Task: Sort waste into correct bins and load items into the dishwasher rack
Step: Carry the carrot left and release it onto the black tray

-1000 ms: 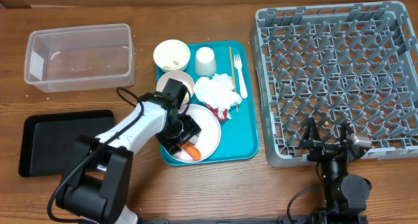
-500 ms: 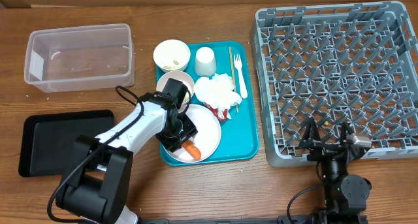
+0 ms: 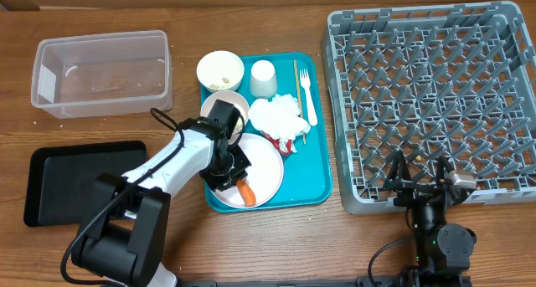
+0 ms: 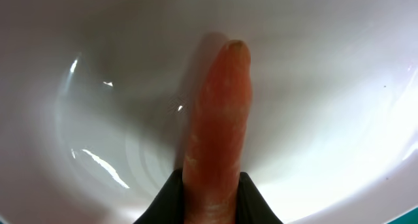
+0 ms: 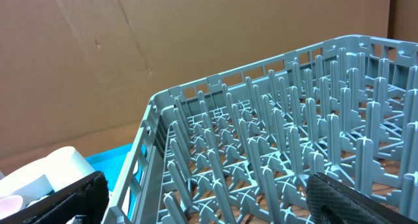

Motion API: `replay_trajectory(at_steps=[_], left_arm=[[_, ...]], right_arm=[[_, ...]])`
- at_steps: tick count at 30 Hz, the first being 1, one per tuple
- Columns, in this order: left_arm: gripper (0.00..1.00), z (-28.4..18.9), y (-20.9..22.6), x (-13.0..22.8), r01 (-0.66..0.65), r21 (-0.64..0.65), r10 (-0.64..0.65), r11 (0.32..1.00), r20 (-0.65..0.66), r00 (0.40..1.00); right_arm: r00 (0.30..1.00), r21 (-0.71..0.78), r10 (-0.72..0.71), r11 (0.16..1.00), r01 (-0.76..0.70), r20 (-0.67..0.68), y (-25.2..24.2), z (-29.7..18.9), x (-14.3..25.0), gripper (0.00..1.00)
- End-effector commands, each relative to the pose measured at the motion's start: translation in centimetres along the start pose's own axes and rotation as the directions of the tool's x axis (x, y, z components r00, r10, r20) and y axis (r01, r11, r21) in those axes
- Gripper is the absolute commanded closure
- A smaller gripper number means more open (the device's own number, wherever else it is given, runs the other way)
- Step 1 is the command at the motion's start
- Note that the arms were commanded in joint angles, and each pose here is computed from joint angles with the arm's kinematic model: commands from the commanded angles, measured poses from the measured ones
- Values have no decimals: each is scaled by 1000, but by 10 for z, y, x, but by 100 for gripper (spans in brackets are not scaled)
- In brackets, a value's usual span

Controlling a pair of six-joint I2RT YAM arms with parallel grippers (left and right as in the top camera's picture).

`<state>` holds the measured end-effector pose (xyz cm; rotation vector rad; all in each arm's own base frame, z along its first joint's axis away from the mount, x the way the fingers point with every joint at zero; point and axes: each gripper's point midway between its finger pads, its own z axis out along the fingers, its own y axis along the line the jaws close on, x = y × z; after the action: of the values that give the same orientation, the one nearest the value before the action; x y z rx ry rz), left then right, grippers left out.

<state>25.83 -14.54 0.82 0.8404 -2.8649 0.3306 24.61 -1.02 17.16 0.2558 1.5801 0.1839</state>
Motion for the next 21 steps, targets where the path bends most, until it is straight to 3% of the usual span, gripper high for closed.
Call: replay_trajectory(at_steps=[1, 7, 11, 14, 17, 21], left_arm=[[96, -17, -14, 1, -54, 32, 56, 998, -62, 996], [96, -95, -54, -27, -101, 161, 104, 982, -15, 994], [96, -177, -57, -83, -43, 271, 10, 961, 123, 992], [96, -220, -27, -125, 36, 323, -108, 946, 208, 972], [96, -232, 17, -142, 174, 320, -241, 931, 185, 953], [96, -227, 103, -123, 477, 104, -487, 873, 125, 864]], right_arm=[[1000, 1, -6, 1000, 6, 3, -1, 0, 2, 0], [1000, 1, -6, 1000, 6, 3, -1, 0, 2, 0], [1000, 1, -6, 1000, 6, 3, -1, 0, 2, 0], [1000, 1, -6, 1000, 6, 3, -1, 0, 2, 0], [1000, 1, -6, 1000, 6, 3, -1, 0, 2, 0], [1000, 1, -6, 1000, 6, 3, -1, 0, 2, 0]])
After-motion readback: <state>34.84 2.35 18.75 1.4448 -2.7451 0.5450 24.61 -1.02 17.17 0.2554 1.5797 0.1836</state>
